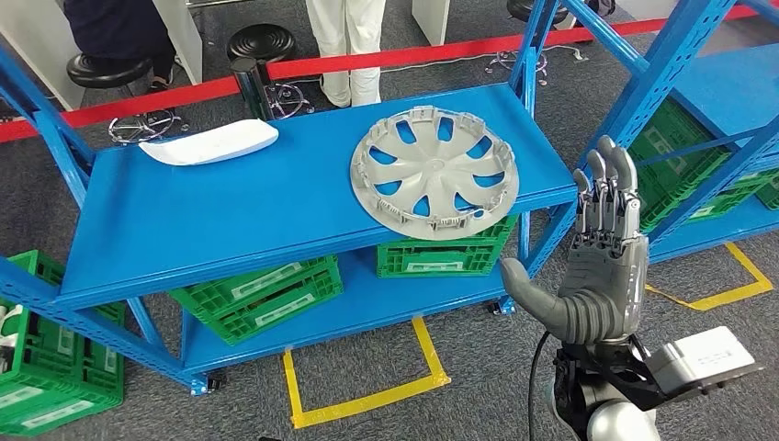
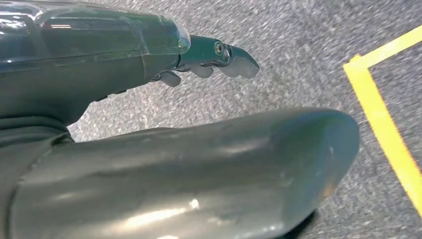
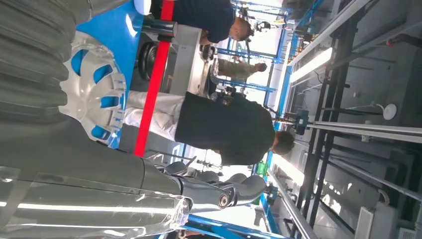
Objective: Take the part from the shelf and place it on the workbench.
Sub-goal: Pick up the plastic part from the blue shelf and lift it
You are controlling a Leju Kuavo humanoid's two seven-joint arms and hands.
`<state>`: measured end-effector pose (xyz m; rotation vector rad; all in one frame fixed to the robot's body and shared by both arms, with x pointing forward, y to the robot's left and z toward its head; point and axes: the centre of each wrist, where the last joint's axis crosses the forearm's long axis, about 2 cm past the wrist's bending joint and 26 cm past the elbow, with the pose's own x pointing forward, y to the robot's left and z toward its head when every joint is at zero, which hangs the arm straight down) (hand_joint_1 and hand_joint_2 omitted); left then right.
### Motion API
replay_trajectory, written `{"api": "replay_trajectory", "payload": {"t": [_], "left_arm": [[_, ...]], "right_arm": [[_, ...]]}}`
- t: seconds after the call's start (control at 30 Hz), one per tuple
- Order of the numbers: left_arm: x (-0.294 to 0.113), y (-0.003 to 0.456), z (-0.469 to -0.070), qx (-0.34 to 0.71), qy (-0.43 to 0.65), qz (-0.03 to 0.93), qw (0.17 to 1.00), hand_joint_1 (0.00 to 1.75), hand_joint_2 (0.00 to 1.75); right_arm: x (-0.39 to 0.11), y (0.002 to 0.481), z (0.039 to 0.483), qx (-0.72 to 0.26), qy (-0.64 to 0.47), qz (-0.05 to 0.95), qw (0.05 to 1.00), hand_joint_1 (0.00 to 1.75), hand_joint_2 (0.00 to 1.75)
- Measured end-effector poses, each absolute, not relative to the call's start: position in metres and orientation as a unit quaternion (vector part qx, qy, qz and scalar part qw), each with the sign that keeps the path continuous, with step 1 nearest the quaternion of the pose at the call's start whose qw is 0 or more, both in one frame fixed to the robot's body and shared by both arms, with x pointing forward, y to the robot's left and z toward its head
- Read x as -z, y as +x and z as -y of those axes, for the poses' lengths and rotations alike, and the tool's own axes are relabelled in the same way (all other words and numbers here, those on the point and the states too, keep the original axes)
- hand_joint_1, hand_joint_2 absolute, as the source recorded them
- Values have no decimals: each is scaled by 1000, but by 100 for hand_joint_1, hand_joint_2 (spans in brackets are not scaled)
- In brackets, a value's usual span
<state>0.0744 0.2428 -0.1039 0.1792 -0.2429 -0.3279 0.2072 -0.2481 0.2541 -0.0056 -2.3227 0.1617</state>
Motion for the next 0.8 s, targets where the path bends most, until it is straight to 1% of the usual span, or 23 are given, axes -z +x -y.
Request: {"api": "replay_trajectory", "payload": {"t": [0.8], "left_arm": [[104,76,-242,162,89,120,975,0,0]], "right_arm": [[-253,207,248,-64,-3,915,397,0,175]]}}
